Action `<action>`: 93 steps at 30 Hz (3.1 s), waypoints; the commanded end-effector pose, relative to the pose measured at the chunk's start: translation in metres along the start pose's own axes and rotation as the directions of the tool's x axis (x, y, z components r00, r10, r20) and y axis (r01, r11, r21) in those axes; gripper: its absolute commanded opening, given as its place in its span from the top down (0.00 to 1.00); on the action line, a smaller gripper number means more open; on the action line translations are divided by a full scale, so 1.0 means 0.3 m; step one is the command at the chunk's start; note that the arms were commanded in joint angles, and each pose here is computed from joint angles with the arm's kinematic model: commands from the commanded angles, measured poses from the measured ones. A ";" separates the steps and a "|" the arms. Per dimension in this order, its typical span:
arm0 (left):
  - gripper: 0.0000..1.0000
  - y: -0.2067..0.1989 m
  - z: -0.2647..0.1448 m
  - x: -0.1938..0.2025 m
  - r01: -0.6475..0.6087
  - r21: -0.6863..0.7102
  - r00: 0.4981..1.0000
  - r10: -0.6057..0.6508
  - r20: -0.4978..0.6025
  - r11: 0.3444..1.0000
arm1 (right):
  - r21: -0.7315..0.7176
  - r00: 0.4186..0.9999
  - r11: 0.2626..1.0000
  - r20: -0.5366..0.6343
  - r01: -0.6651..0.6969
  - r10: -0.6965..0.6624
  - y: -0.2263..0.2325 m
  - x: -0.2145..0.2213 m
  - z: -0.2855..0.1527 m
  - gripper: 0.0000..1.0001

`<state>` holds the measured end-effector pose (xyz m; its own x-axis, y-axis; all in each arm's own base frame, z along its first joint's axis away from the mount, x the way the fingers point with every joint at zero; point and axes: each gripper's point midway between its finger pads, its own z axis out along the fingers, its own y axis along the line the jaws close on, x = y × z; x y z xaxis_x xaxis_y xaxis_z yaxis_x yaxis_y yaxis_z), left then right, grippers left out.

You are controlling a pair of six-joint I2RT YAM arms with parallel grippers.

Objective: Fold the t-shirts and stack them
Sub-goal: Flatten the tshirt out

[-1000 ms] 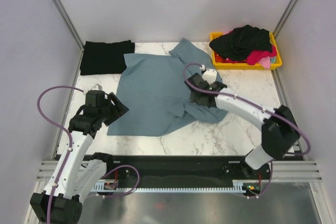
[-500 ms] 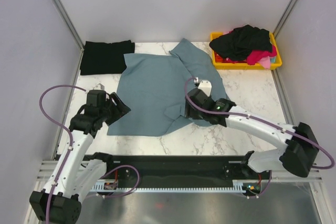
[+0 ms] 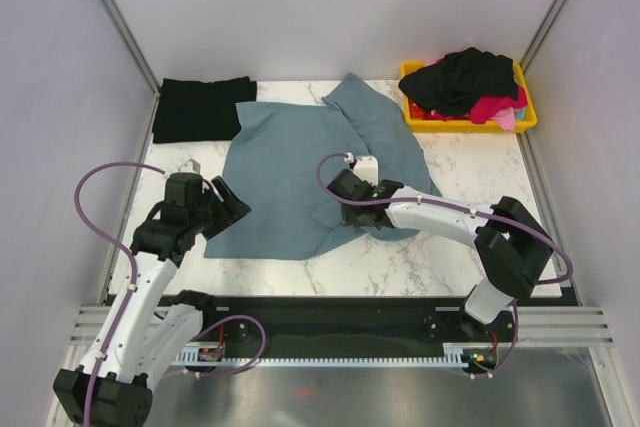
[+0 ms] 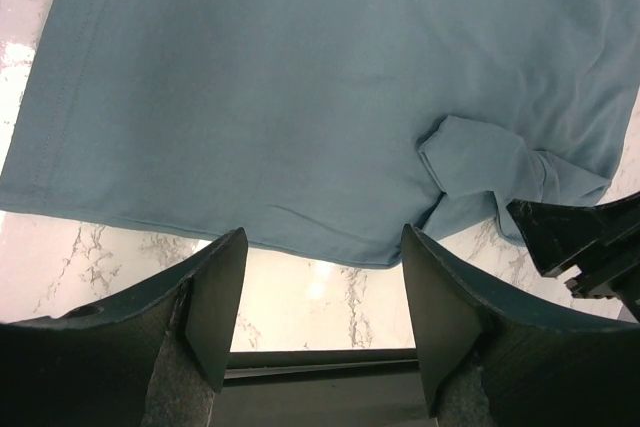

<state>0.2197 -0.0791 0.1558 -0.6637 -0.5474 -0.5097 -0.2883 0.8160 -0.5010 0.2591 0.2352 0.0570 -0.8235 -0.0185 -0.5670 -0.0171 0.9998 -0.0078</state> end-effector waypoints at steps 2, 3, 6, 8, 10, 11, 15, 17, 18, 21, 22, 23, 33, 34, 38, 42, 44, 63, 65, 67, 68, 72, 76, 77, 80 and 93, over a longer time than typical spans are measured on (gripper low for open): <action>0.29 -0.007 0.002 -0.015 -0.026 0.012 0.999 0.026 0.026 1.000 | 0.038 0.994 0.996 0.072 0.078 -0.080 0.051 -0.069 -0.018 0.40; 0.29 -0.007 0.002 -0.016 -0.026 0.011 0.999 0.026 0.027 1.000 | 0.050 0.993 0.994 0.070 0.093 -0.096 0.056 -0.065 -0.012 0.40; 0.29 -0.005 0.003 -0.015 -0.024 0.007 0.999 0.024 0.025 1.000 | 0.088 0.990 0.988 0.051 0.126 -0.131 0.055 -0.050 0.027 0.41; 0.29 -0.006 0.002 -0.015 -0.025 0.009 0.999 0.025 0.026 1.000 | 0.099 0.990 0.987 0.051 0.128 -0.133 0.059 -0.051 0.040 0.41; 0.29 -0.010 -0.001 -0.015 -0.028 0.015 0.999 0.027 0.029 1.000 | 0.100 0.989 0.986 0.048 0.134 -0.139 0.063 -0.050 0.046 0.43; 0.29 -0.008 0.000 -0.014 -0.026 0.013 0.999 0.026 0.029 1.000 | 0.103 0.988 0.985 0.046 0.140 -0.145 0.065 -0.051 0.050 0.46; 0.29 -0.010 0.000 -0.014 -0.028 0.013 0.999 0.028 0.028 1.000 | 0.125 0.986 0.981 0.055 0.151 -0.159 0.057 -0.064 0.057 0.63; 0.29 -0.009 0.001 -0.012 -0.028 0.012 0.999 0.027 0.027 1.000 | 0.130 0.985 0.980 0.055 0.154 -0.162 0.052 -0.068 0.058 0.83; 0.29 -0.009 0.001 -0.012 -0.030 0.011 0.999 0.030 0.028 0.999 | 0.135 0.985 0.979 0.061 0.150 -0.160 0.046 -0.078 0.055 0.93; 0.29 -0.009 0.001 -0.011 -0.029 0.012 0.999 0.029 0.029 0.999 | 0.136 0.986 0.982 0.085 0.134 -0.146 0.032 -0.114 0.033 1.00; 0.29 -0.008 0.001 -0.010 -0.030 0.008 0.999 0.030 0.028 1.000 | 0.135 0.985 0.981 0.088 0.138 -0.151 0.025 -0.125 0.023 1.00; 0.29 -0.010 0.001 -0.010 -0.030 0.011 0.999 0.030 0.030 0.999 | 0.126 0.986 0.985 0.108 0.116 -0.130 0.019 -0.160 -0.001 1.00; 0.29 -0.007 0.018 0.008 -0.030 0.003 1.000 0.030 0.004 1.000 | -0.024 0.994 0.997 0.077 -0.078 0.080 -0.151 -0.448 0.071 1.00; 0.29 -0.009 0.018 0.008 -0.031 0.004 1.000 0.031 0.003 1.000 | -0.049 0.992 0.994 0.064 -0.101 0.104 -0.149 -0.485 0.101 1.00; 0.29 -0.009 0.022 0.013 -0.035 0.003 0.999 0.035 -0.006 0.999 | -0.035 0.980 0.983 -0.100 -0.178 0.174 -0.217 -0.473 0.350 0.62; 0.29 -0.015 0.017 0.021 -0.039 0.014 0.999 0.039 -0.008 0.999 | 0.044 0.981 0.981 -0.030 -0.188 0.190 -0.313 -0.591 0.333 0.30; 0.29 -0.019 0.014 0.023 -0.041 0.019 0.999 0.041 -0.006 0.999 | 0.025 0.979 0.979 0.033 -0.202 0.202 -0.319 -0.656 0.250 0.30; 0.30 -0.030 0.014 0.030 -0.066 0.024 0.998 0.067 -0.017 0.997 | -0.114 0.990 0.988 0.074 -0.108 0.117 -0.151 -0.467 0.069 0.40; 0.30 -0.044 -0.010 0.010 -0.085 0.030 0.996 0.085 -0.005 0.996 | -0.098 0.993 0.990 0.045 -0.105 0.110 -0.146 -0.442 0.118 0.43; 0.30 -0.056 -0.035 -0.010 -0.122 0.036 0.993 0.122 0.009 0.992 | -0.075 0.994 0.992 0.033 -0.100 0.103 -0.147 -0.436 0.163 0.44; 0.30 -0.057 -0.042 -0.018 -0.133 0.033 0.991 0.132 0.015 0.991 | -0.068 0.994 0.993 0.034 -0.100 0.102 -0.147 -0.439 0.173 0.45; 0.30 -0.057 -0.067 -0.040 -0.190 0.027 0.981 0.189 0.037 0.981 | -0.064 0.995 0.994 0.023 -0.093 0.095 -0.134 -0.446 0.233 0.51; 0.29 -0.056 -0.076 -0.040 -0.198 0.030 0.980 0.197 0.043 0.980 | -0.059 0.995 0.994 0.005 -0.095 0.096 -0.133 -0.445 0.274 0.58; 0.29 -0.051 -0.072 -0.036 -0.192 0.026 0.981 0.191 0.040 0.981 | -0.058 0.995 0.993 0.005 -0.098 0.099 -0.133 -0.446 0.280 0.60; 0.29 -0.050 -0.071 -0.031 -0.188 0.028 0.982 0.187 0.037 0.982 | -0.065 0.995 0.993 0.015 -0.096 0.097 -0.123 -0.467 0.283 0.72; 0.29 -0.044 -0.071 -0.046 -0.184 0.016 0.981 0.182 0.065 0.983 | -0.103 0.991 0.992 0.105 -0.068 0.079 -0.039 -0.807 0.398 0.77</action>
<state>0.2149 -0.0819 0.1780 -0.6768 -0.4277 -0.5992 -0.1748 0.8840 -0.4335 0.5013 0.2325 0.1013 -0.7551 0.0793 -0.6507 -0.0115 0.9909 0.1342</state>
